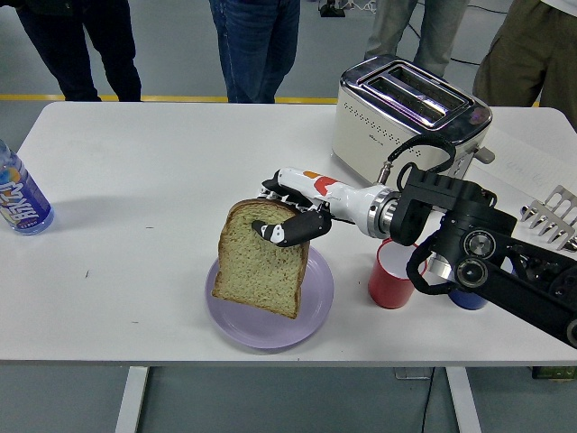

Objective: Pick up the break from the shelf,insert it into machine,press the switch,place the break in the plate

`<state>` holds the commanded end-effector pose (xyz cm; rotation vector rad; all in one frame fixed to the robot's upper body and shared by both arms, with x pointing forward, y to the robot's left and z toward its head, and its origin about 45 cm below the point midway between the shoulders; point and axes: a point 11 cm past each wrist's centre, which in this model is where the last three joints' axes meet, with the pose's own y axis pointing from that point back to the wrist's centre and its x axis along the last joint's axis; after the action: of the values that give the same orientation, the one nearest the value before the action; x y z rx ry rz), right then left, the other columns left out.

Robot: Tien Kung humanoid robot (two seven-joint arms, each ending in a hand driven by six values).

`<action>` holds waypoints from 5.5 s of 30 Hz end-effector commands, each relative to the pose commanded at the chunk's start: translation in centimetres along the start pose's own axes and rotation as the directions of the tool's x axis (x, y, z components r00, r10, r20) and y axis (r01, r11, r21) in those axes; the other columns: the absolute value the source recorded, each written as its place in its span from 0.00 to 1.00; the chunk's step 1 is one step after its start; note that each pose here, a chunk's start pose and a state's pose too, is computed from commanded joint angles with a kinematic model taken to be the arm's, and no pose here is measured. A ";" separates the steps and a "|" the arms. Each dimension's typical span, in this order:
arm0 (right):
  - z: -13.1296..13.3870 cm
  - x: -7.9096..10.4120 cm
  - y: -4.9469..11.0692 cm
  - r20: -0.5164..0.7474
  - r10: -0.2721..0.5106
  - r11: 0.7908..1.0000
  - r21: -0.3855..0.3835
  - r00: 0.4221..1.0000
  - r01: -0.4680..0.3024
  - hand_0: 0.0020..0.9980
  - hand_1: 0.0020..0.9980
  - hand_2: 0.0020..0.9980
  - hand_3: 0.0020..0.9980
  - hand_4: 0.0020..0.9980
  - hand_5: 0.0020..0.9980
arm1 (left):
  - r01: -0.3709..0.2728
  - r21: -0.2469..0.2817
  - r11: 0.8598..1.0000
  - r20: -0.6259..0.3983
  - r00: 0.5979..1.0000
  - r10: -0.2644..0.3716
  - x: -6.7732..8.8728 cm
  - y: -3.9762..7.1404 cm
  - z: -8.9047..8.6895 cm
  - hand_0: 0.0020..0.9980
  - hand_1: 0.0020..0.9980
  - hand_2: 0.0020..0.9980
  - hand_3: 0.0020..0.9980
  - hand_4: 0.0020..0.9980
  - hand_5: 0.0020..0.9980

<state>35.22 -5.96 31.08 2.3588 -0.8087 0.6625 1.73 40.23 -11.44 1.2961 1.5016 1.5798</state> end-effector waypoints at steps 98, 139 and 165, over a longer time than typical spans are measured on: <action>6.2 -4.4 -4.9 0.244 -0.040 0.983 -0.162 0.969 0.081 0.04 0.13 0.39 0.44 0.44 0.10 | 0.003 -0.016 1.000 0.021 1.000 -0.002 -0.5 0.3 1.0 0.38 0.50 0.65 0.78 0.65 1.00; 6.0 -3.4 -5.4 0.030 -0.043 0.993 -0.107 0.999 0.046 0.58 0.57 0.64 0.70 0.64 0.20 | 0.005 -0.017 1.000 0.019 1.000 -0.005 -0.7 0.3 1.1 0.38 0.50 0.65 0.78 0.65 1.00; 5.5 -1.9 -5.0 -0.085 0.020 0.997 -0.079 0.996 -0.027 0.75 0.75 0.73 0.77 0.67 0.23 | -0.001 -0.006 1.000 0.019 1.000 0.001 -0.4 0.2 0.5 0.38 0.50 0.65 0.78 0.65 1.00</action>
<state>38.67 -5.38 24.26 2.2374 -0.8125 0.7209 2.34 40.04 -11.44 1.3055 1.4833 1.5671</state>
